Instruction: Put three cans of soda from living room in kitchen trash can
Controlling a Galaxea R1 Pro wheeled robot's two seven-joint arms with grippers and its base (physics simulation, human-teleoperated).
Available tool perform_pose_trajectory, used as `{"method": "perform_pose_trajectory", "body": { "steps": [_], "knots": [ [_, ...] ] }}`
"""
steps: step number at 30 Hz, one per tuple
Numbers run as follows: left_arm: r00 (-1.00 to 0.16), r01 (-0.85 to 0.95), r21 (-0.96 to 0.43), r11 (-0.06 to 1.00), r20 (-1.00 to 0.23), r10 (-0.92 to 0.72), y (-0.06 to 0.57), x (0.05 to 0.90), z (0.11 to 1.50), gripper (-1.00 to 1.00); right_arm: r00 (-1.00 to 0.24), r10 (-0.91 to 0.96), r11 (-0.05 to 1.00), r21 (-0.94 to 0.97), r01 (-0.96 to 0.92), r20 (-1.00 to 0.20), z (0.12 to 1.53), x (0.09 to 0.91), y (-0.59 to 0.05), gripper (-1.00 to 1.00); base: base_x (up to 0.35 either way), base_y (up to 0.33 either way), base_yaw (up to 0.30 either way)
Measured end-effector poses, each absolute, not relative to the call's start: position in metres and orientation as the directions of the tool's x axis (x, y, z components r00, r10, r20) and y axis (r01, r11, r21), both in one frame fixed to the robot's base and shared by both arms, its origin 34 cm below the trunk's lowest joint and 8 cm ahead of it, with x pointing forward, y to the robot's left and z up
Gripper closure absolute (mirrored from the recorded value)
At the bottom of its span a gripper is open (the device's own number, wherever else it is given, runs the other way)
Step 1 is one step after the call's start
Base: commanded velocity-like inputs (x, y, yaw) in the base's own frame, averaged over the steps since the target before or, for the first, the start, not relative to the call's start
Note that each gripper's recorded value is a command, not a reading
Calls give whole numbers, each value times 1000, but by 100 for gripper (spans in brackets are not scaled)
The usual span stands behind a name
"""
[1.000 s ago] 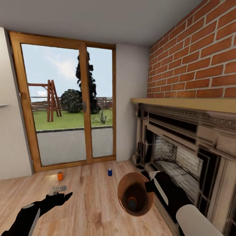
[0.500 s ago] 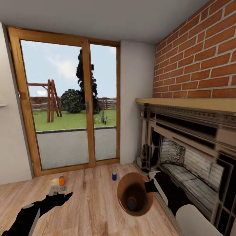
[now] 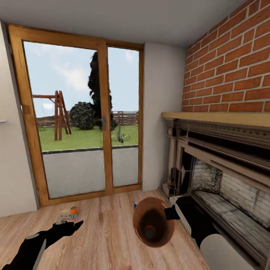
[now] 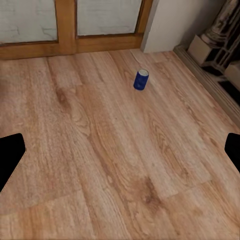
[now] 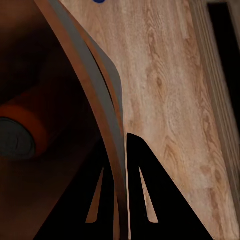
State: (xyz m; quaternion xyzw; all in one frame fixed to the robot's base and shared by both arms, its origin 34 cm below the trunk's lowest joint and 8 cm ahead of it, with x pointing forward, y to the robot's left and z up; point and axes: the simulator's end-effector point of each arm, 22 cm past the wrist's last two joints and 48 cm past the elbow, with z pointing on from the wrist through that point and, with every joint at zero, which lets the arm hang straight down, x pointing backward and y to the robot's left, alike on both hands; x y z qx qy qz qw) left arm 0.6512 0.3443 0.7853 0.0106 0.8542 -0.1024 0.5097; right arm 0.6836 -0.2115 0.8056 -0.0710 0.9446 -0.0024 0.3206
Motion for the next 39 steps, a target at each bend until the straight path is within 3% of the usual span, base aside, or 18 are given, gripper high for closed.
{"method": "perform_pose_trajectory", "body": {
  "steps": [39],
  "knots": [
    [-529, 120, -198, 973, -842, -107, 337, 642, 759, -100, -783, -134, 989, -30, -147, -608, 806, 683, -197, 100, 252, 242, -1]
  ]
}}
